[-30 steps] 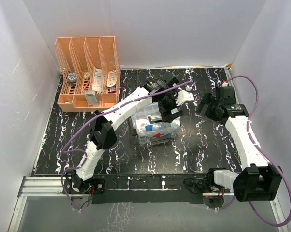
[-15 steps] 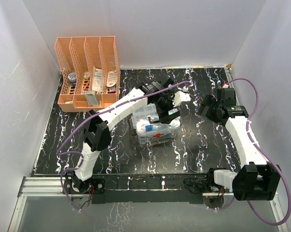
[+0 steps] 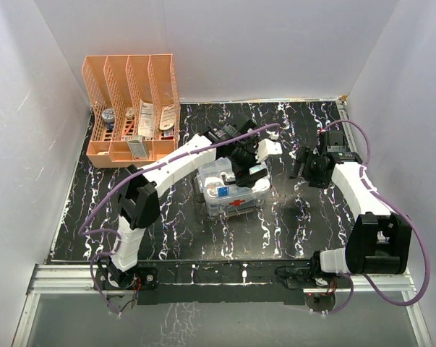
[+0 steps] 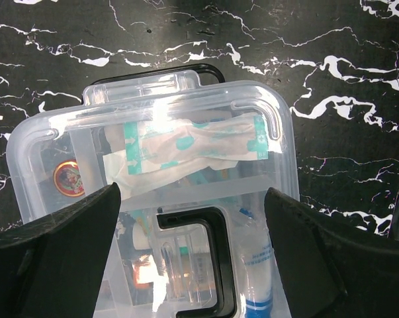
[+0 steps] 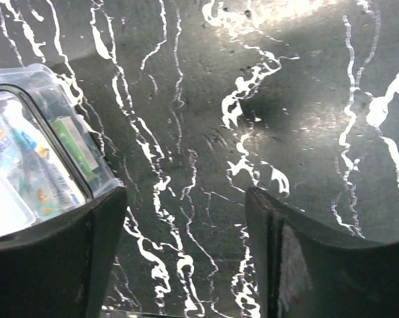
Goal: Organize the medicine kit
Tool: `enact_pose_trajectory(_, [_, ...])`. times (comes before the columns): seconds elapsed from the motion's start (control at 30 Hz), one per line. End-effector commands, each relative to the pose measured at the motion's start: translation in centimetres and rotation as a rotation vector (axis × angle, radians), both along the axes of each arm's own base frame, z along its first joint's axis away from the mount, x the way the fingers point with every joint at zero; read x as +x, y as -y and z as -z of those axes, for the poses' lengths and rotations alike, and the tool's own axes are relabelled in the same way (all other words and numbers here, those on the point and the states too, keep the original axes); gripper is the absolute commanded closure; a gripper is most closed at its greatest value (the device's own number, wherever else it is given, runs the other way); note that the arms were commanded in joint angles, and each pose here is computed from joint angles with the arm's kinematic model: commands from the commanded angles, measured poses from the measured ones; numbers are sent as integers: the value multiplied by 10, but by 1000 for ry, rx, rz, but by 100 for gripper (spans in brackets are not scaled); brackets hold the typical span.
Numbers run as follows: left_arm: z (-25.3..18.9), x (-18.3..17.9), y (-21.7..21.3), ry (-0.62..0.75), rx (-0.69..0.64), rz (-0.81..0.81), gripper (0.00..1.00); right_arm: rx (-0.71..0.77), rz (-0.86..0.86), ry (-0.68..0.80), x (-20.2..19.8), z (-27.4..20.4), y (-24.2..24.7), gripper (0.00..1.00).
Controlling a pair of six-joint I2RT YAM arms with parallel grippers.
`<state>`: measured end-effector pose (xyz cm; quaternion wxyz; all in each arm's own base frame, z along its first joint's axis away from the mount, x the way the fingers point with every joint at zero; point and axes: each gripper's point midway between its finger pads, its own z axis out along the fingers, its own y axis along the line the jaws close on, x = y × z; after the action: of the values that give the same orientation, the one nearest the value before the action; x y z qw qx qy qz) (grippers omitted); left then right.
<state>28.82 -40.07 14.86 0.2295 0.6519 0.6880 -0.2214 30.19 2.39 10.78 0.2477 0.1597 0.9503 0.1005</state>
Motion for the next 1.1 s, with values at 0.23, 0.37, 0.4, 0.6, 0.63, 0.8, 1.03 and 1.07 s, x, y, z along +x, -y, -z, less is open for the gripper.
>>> enact_pose_trajectory(0.23, [73,-18,-54,-187,296,-103,14,177,-206,39,20,19,-35,100])
enact_pose_trajectory(0.37, [76,0,-56,-128,311,-143,13,212,-229,25,26,31,-41,100])
enact_pose_trajectory(0.4, [75,5,-56,-116,312,-152,12,216,-232,23,26,32,-42,100])
enact_pose_trajectory(0.6, [77,28,-58,-68,325,-152,10,254,-257,18,29,41,-48,100])
enact_pose_trajectory(0.63, [79,30,-59,-64,331,-146,10,265,-264,15,29,44,-50,100])
enact_pose_trajectory(0.8, [87,26,-64,-94,365,-91,5,326,-314,16,34,51,-60,100])
enact_pose_trajectory(1.03, [91,11,-77,-144,418,-14,1,430,-382,48,35,47,-77,100])
enact_pose_trajectory(1.07, [91,8,-79,-152,424,-5,1,444,-386,59,37,45,-79,100])
